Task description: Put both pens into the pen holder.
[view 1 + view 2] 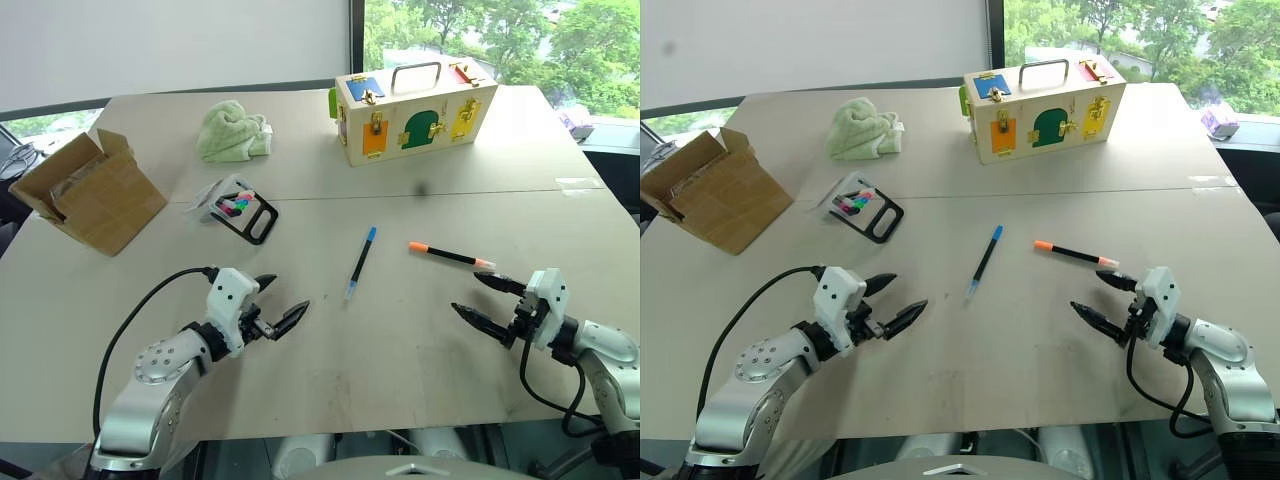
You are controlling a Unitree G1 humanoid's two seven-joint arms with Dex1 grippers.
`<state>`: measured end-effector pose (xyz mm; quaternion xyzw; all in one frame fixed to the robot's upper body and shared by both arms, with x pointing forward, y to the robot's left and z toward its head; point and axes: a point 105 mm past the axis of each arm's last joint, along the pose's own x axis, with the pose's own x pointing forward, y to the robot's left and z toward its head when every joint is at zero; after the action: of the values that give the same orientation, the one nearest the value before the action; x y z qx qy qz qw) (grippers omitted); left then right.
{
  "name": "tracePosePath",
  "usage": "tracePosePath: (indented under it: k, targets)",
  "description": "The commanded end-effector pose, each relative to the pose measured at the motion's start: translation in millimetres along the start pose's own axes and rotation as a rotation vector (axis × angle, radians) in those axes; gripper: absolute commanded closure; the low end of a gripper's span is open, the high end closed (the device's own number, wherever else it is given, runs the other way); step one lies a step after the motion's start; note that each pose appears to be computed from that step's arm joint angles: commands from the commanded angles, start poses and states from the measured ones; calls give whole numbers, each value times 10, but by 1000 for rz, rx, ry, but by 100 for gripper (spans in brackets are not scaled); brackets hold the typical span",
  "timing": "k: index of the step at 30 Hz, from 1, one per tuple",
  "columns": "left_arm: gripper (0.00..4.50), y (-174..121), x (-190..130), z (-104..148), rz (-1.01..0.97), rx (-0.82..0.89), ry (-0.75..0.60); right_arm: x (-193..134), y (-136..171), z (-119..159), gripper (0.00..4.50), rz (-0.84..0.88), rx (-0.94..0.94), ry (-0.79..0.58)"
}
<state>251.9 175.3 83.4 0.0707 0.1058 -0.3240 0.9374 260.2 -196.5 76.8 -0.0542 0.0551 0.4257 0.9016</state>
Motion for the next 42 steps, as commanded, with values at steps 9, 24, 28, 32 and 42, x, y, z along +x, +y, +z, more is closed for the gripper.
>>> tracePosePath:
  k: [9,24,28,32,42]
  targets:
    - [0,-106,-114,77,-8,-23,-60,-78,30,4,17,37,-15,11]
    - [0,-175,-153,114,-22,-21,-92,-103,-8,26,17,31,6,5]
    - [0,-182,-164,103,-23,-15,-91,-114,-9,33,17,53,9,12]
    - [0,-234,-187,110,-55,-2,-94,-74,-88,110,17,14,46,-43]
    - [0,-343,-282,749,-516,42,-213,273,-684,129,17,14,-48,130]
